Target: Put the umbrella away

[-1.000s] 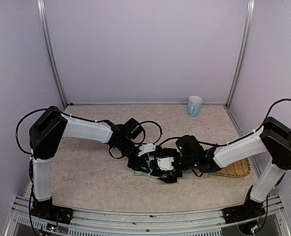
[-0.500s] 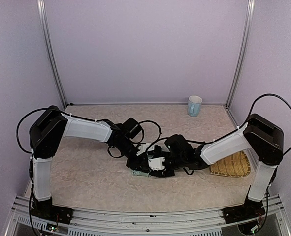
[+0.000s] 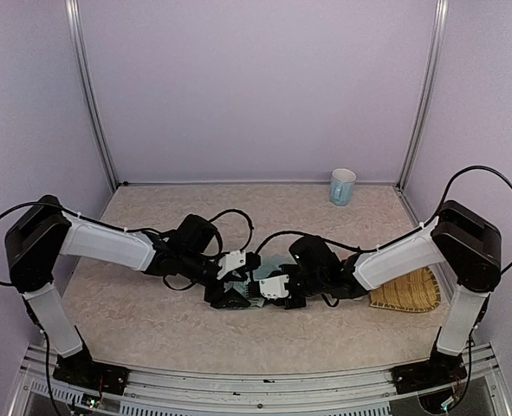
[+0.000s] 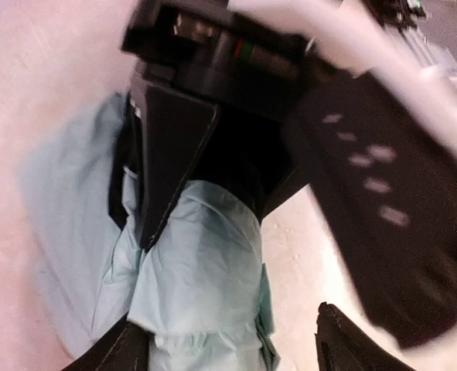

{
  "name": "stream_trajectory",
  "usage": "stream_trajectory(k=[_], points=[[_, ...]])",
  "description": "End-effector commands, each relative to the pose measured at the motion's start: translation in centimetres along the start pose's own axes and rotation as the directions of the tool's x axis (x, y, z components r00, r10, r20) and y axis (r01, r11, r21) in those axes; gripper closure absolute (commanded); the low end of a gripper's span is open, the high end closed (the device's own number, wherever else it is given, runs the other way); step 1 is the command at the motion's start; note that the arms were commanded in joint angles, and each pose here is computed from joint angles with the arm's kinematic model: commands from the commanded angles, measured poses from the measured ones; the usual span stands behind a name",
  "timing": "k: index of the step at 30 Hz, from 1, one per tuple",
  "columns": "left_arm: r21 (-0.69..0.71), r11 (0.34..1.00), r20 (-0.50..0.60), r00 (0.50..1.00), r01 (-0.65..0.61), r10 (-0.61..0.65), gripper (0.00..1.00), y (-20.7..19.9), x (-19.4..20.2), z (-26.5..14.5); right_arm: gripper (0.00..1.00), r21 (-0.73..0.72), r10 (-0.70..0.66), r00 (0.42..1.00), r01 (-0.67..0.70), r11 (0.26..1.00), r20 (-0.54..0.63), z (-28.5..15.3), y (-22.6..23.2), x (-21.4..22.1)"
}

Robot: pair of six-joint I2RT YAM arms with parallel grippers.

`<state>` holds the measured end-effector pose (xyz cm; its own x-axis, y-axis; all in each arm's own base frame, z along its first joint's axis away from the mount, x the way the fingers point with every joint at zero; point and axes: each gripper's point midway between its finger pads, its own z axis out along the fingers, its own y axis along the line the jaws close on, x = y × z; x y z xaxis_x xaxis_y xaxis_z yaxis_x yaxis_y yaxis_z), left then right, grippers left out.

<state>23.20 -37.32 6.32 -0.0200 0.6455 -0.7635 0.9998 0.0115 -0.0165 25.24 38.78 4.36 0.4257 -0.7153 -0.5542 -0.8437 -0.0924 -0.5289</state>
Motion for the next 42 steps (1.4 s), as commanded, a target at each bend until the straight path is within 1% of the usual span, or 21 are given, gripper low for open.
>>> stream_trajectory(k=[1, 4, 7, 9, 13, 16, 17, 19, 22, 24, 27, 28, 31, 33, 36, 38, 40, 41, 42], points=[[-0.157, 0.985, 0.314, 0.942, -0.067, 0.115, 0.27, 0.7, -6.0, -5.2, 1.0, 0.115, 0.09, 0.995, -0.086, 0.99, -0.035, -2.3, -3.8, 0.8], [-0.188, 0.981, 0.373, 0.921, -0.039, 0.108, 0.27, 1.0, -6.7, -7.1, 1.0, 0.149, 0.161, 0.983, -0.172, 0.974, 0.084, -4.8, -6.4, -1.2], [-0.198, 0.98, 0.399, 0.911, -0.023, 0.102, 0.26, 0.9, -6.6, -8.2, 1.0, 0.173, 0.197, 0.958, -0.234, 0.957, 0.207, -7.9, -8.5, -2.8], [-0.215, 0.976, 0.419, 0.902, -0.011, 0.103, 0.26, 1.0, -6.4, -8.8, 1.0, 0.213, 0.18, 0.943, -0.243, 0.946, 0.279, -10.4, -10.0, -3.9], [-0.237, 0.972, 0.462, 0.88, 0.004, 0.108, 0.27, 1.3, -6.9, -9.6, 1.0, 0.257, 0.137, 0.921, -0.241, 0.936, 0.365, -14.1, -11.7, -5.6], [-0.206, 0.978, 0.505, 0.856, -0.012, 0.117, 0.29, 0.6, -8.0, -9.8, 1.0, 0.28, 0.098, 0.916, -0.219, 0.935, 0.388, -15.8, -12.4, -6.7], [-0.187, 0.982, 0.519, 0.846, -0.03, 0.125, 0.3, 0.2, -8.4, -9.8, 1.0, 0.289, 0.079, 0.917, -0.204, 0.936, 0.391, -16.3, -12.4, -7.0], [-0.147, 0.988, 0.526, 0.842, -0.054, 0.124, 0.31, -0.7, -8.6, -9.3, 1.0, 0.311, 0.055, 0.922, -0.184, 0.932, 0.383, -16.7, -12.5, -7.0], [-0.137, 0.989, 0.48, 0.87, -0.051, 0.111, 0.31, -1.0, -7.6, -8.0, 1.0, 0.31, 0.068, 0.935, -0.183, 0.933, 0.348, -15.7, -12.0, -5.8], [-0.157, 0.987, 0.449, 0.888, -0.03, 0.098, 0.31, -0.6, -6.6, -7.8, 1.0, 0.285, 0.088, 0.941, -0.187, 0.94, 0.326, -14.3, -11.1, -4.9], [-0.213, 0.976, 0.434, 0.892, -0.038, 0.13, 0.3, -0.6, -6.0, -8.9, 1.0, 0.295, 0.098, 0.963, -0.172, 0.94, 0.25, -12.1, -10.1, -3.1], [-0.23, 0.972, 0.409, 0.902, -0.041, 0.135, 0.29, -0.6, -5.4, -9.0, 1.0, 0.29, 0.097, 0.97, -0.161, 0.943, 0.224, -11.4, -9.7, -2.6], [-0.29, 0.956, 0.346, 0.927, -0.037, 0.142, 0.29, 0.2, -4.3, -9.2, 1.0, 0.274, 0.068, 0.984, -0.112, 0.955, 0.165, -9.6, -8.3, -2.3], [-0.304, 0.952, 0.318, 0.939, -0.033, 0.134, 0.28, 0.5, -3.8, -9.1, 1.0, 0.274, 0.03, 0.992, -0.063, 0.96, 0.123, -8.5, -7.1, -2.2], [-0.257, 0.966, 0.306, 0.944, -0.04, 0.121, 0.26, -0.2, -4.0, -8.4, 1.0, 0.271, -0.003, 0.997, -0.019, 0.962, 0.08, -7.1, -5.5, -2.1], [-0.214, 0.975, 0.301, 0.947, -0.051, 0.115, 0.27, -1.0, -4.7, -7.5, 1.0, 0.252, 0.003, 0.997, -0.024, 0.967, 0.081, -6.5, -4.8, -2.3], [-0.181, 0.981, 0.288, 0.951, -0.063, 0.115, 0.29, -2.0, -5.4, -6.5, 1.0, 0.225, 0.023, 0.995, -0.045, 0.973, 0.101, -6.2, -4.4, -2.5], [-0.178, 0.982, 0.289, 0.95, -0.066, 0.116, 0.3, -2.2, -5.7, -6.2, 0.95, 0.196, 0.027, 0.994, -0.048, 0.979, 0.108, -5.9, -3.8, -2.6], [-0.184, 0.981, 0.295, 0.948, -0.063, 0.117, 0.3, -2.4, -6.0, -6.1, 0.86, 0.165, 0.03, 0.993, -0.049, 0.985, 0.11, -5.6, -3.3, -2.6]])
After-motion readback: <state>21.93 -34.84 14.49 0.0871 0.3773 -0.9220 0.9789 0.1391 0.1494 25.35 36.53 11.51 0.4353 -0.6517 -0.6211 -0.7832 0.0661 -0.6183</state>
